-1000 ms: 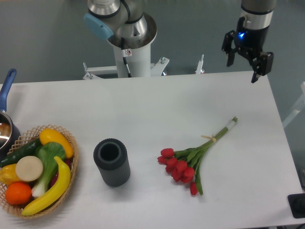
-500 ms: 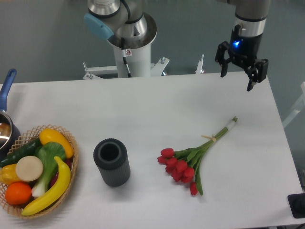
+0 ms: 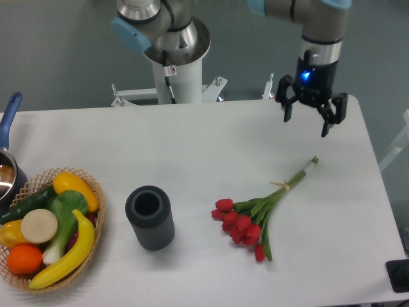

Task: Pick up the flowers from the table
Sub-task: 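Move the open gripper down toward the red tulip stems, then lower the gripper around the tulip stems and close it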

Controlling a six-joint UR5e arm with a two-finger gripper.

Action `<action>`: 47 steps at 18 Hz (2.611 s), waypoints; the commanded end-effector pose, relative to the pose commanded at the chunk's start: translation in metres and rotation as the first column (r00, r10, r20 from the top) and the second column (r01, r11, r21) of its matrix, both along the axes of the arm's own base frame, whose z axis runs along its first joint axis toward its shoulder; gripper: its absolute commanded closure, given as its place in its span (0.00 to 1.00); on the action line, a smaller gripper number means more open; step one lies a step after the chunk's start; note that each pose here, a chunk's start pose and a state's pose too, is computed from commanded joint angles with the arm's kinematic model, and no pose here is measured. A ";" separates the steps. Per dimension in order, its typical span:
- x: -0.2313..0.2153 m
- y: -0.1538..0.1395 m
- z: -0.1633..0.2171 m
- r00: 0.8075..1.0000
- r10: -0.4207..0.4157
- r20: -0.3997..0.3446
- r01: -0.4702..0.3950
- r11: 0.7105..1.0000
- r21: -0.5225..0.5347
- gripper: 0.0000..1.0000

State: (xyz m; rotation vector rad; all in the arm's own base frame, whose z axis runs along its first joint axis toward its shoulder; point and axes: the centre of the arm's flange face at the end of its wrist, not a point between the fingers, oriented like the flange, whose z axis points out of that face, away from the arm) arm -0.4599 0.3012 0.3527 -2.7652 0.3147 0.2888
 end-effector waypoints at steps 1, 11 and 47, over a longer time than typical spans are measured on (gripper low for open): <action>-0.002 0.007 -0.005 0.999 0.025 0.021 -0.025 1.000 0.002 0.00; -0.025 0.054 -0.064 0.997 0.014 0.081 -0.006 0.995 -0.104 0.00; -0.024 0.119 -0.167 0.980 -0.069 0.189 0.104 0.977 -0.186 0.00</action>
